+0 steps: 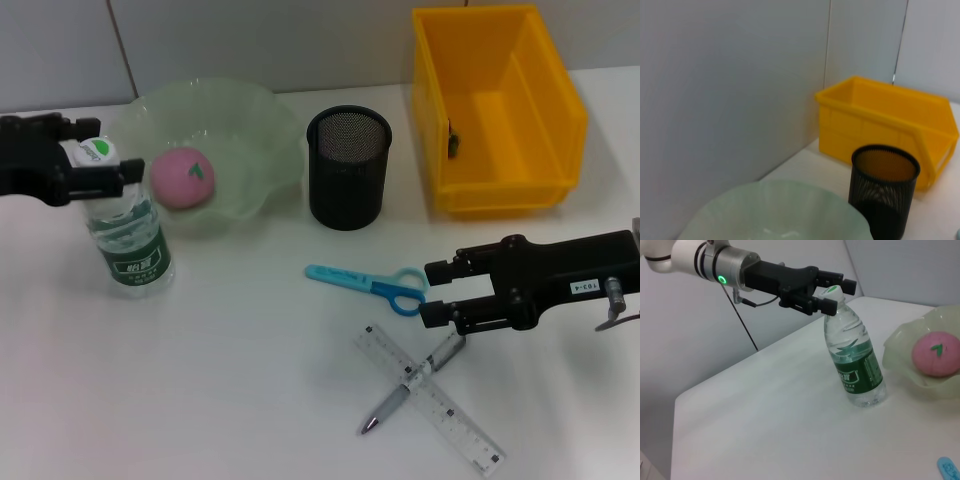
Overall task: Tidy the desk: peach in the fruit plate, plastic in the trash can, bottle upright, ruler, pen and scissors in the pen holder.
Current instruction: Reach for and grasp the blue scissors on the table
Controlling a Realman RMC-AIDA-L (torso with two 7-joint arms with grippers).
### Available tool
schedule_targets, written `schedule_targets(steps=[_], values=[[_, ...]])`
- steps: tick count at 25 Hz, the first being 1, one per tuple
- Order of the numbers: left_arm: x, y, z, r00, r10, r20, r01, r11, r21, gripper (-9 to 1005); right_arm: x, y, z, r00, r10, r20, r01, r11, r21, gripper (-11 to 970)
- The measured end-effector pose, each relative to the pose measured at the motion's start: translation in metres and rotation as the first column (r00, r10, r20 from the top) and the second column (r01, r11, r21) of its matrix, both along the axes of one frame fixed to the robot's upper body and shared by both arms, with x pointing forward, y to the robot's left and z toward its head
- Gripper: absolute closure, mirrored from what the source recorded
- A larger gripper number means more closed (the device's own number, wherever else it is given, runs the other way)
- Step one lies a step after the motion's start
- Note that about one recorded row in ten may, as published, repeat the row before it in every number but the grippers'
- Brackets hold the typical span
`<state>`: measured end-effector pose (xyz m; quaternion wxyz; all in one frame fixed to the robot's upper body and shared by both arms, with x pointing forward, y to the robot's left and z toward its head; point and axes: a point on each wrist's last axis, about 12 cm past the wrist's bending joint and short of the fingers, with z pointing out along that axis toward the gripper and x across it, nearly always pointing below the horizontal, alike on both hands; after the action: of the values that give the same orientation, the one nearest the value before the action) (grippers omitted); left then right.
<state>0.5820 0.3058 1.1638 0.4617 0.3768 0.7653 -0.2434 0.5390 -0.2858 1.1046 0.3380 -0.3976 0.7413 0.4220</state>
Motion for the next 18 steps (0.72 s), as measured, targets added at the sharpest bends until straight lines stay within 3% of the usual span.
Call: schedule_targets(steps=[3, 4, 6, 7, 8, 9, 10, 13, 14, 18], values=[[-0.001, 0.001, 0.002, 1.000, -0.002, 0.008, 0.002, 1.000, -0.022, 178, 0.000, -0.001, 0.000, 1.000, -0.004, 0.001, 0.004, 1.000, 0.003, 294], [-0.011, 0.011, 0.016, 0.999, -0.017, 0.045, 0.023, 0.990, -0.140, 179, 0.000, -0.001, 0.001, 1.000, -0.005, 0.002, 0.005, 1.000, 0.006, 294], [-0.011, 0.011, 0.016, 0.999, -0.017, 0.045, 0.023, 0.990, -0.140, 179, 0.000, -0.001, 0.001, 1.000, -0.006, 0.005, 0.006, 1.000, 0.009, 294], [-0.017, 0.019, 0.025, 0.997, -0.023, 0.074, 0.038, 0.978, -0.206, 179, 0.001, -0.001, 0.002, 1.000, -0.006, 0.007, 0.006, 1.000, 0.011, 294], [-0.017, 0.019, 0.025, 0.997, -0.023, 0.074, 0.038, 0.978, -0.206, 179, 0.001, 0.000, 0.002, 1.000, -0.005, 0.011, 0.005, 1.000, 0.013, 294], [-0.038, 0.030, 0.045, 0.982, -0.094, 0.165, 0.149, 0.919, -0.364, 179, 0.002, 0.000, 0.003, 1.000, -0.004, 0.016, 0.003, 1.000, 0.015, 294], [-0.046, 0.028, 0.048, 0.971, -0.150, 0.187, 0.214, 0.893, -0.395, 179, 0.002, 0.000, 0.003, 1.000, -0.004, 0.016, 0.003, 1.000, 0.015, 294], [-0.050, 0.025, 0.048, 0.964, -0.183, 0.193, 0.247, 0.881, -0.404, 180, 0.004, 0.002, 0.005, 1.000, -0.001, 0.021, 0.000, 1.000, 0.016, 294], [-0.058, 0.005, 0.035, 0.944, -0.286, 0.166, 0.329, 0.854, -0.403, 180, 0.005, 0.003, 0.007, 1.000, 0.000, 0.020, 0.000, 1.000, 0.017, 294], [-0.061, -0.017, 0.009, 0.922, -0.372, 0.106, 0.383, 0.842, -0.380, 180, 0.011, 0.006, 0.013, 1.000, 0.005, 0.020, -0.005, 1.000, 0.017, 294]])
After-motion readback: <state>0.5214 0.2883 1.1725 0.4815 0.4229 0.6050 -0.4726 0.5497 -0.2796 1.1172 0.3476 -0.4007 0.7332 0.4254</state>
